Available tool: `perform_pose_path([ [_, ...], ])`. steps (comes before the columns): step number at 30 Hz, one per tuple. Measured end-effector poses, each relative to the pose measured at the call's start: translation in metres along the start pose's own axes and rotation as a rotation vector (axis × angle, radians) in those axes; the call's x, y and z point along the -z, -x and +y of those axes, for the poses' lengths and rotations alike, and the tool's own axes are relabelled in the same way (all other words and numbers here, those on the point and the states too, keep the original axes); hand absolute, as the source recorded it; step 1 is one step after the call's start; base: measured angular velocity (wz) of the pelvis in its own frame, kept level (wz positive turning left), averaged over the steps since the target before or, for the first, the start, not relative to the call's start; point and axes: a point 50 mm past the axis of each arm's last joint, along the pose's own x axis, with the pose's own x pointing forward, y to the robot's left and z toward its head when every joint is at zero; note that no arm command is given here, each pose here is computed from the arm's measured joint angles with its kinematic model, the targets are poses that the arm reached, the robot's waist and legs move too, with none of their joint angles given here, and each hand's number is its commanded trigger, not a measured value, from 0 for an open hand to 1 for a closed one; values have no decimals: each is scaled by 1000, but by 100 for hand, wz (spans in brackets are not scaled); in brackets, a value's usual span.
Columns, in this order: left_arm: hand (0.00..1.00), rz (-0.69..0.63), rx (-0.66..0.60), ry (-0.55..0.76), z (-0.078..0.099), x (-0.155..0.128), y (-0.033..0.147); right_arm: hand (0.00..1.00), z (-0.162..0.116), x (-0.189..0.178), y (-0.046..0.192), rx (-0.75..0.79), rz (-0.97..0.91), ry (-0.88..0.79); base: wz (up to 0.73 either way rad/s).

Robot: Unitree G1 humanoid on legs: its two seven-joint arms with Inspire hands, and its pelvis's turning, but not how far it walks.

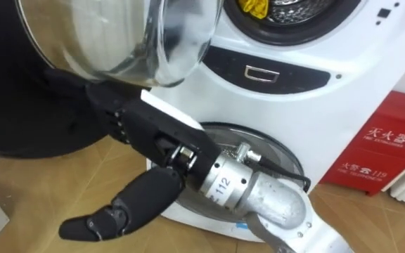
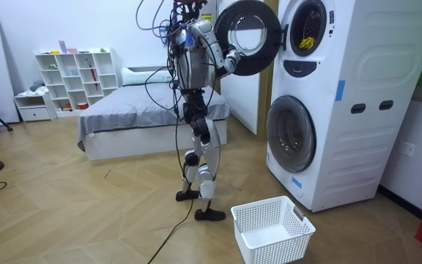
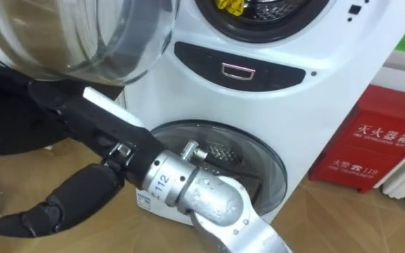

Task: Pick clothes from washing machine

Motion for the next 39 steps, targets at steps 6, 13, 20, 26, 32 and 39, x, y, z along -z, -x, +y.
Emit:
perform_pose_path([
  [6,0,10,-17,-18,-1,1,0,0,3,5,-5,-12,32,-29,1],
  [13,0,12,-14,13,-2,1,1,0,1,18,6,6,98,-27,0],
  [20,0,50,-4,73,-5,13,3,0,1,71,62,83,371,-89,3],
  [26,0,51,-17,139,-1,14,2,0,-33,70,101,271,446,-29,-8],
  [32,0,45,-16,209,-3,20,4,0,-55,64,127,444,448,3,-5],
  [39,0,61,-33,228,-3,30,6,0,-66,61,144,571,453,9,0],
])
